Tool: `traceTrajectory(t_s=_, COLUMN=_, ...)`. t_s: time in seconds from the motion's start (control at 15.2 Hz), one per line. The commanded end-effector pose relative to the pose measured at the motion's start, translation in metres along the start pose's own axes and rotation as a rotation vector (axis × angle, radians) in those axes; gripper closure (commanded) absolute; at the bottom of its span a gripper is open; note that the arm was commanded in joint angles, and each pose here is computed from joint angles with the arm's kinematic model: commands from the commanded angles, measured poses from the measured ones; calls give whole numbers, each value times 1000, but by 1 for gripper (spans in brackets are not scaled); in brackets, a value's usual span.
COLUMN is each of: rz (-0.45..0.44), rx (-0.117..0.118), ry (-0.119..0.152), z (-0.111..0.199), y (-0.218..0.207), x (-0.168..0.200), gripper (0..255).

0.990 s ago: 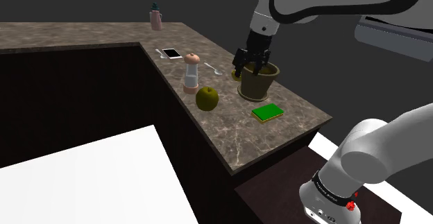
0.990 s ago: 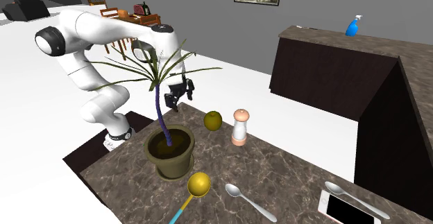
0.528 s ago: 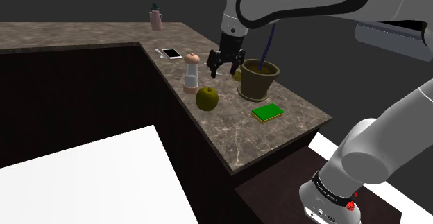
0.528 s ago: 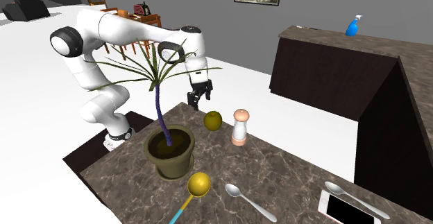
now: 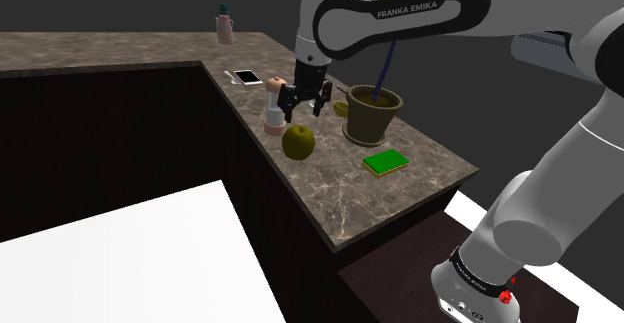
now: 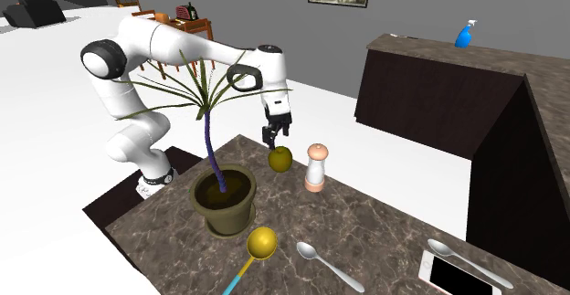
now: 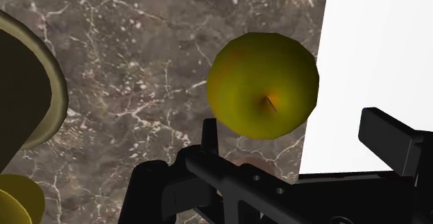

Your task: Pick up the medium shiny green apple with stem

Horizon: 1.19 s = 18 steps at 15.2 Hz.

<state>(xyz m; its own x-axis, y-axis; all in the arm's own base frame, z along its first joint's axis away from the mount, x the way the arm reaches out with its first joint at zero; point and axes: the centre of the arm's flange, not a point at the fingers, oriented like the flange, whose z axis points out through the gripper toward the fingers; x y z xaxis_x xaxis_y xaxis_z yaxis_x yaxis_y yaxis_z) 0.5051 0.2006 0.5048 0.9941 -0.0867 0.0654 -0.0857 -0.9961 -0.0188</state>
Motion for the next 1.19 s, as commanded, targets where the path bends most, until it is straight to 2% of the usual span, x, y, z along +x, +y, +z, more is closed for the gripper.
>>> traceTrajectory(t_s=0.0, rz=0, rx=0, ry=0, z=11, y=1, x=0, gripper=0)
traceTrajectory(t_s=0.2, rz=0, rx=0, ry=0, z=19, y=1, x=-1, gripper=0)
traceTrajectory(t_s=0.26, rz=0, rx=0, ry=0, z=19, y=2, x=-1, gripper=255)
traceTrajectory(t_s=0.86, rz=0, rx=0, ry=0, z=19, y=1, x=-1, gripper=255)
traceTrajectory(t_s=1.12, rz=0, rx=0, ry=0, z=-2, y=1, x=1, gripper=255)
